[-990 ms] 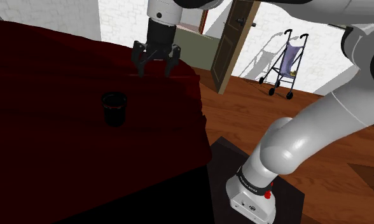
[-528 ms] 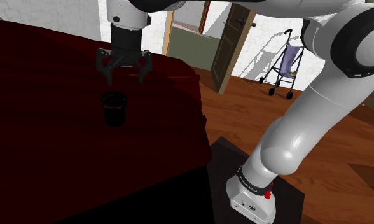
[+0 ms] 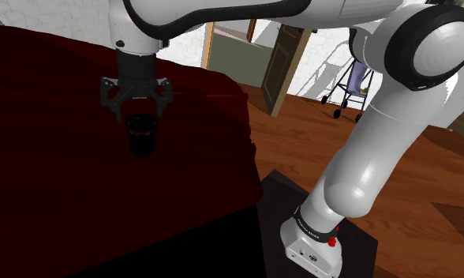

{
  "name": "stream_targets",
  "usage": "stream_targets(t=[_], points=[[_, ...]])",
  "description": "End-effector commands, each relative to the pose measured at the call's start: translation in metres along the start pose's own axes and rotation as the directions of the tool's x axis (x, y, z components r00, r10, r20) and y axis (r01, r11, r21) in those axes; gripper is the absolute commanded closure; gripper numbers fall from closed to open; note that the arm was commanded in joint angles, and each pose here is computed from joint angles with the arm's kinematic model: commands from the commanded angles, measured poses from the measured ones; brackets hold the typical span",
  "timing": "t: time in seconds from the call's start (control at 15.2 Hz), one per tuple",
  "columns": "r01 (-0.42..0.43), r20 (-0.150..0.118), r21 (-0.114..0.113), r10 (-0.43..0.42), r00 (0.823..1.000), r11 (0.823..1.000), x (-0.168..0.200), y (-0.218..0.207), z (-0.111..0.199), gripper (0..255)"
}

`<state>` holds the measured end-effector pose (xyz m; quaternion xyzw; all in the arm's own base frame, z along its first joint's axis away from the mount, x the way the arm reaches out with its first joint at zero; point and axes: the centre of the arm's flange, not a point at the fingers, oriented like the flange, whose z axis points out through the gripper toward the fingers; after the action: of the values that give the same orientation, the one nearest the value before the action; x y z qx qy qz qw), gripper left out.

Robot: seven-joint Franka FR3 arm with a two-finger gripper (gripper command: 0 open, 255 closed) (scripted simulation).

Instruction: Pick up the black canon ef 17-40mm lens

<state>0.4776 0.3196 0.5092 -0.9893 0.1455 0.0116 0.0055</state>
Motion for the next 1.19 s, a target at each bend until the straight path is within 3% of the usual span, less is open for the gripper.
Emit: stream_targets(t=[0.0,0.13,0.2,0.79,1.12], points=[[0.0,0.0,0.0,0.0,1.0,1.0,0.0,0.0,0.011,0],[0.0,0.0,0.0,0.0,1.0,1.0,0.0,0.0,0.014,0],[0.0,0.0,0.0,0.0,1.0,1.0,0.0,0.0,0.014,255],[0.0,0.0,0.0,0.0,1.0,1.0,0.0,0.0,0.014,255],[0.0,0.0,0.0,0.0,1.0,1.0,0.0,0.0,-0.012,255]])
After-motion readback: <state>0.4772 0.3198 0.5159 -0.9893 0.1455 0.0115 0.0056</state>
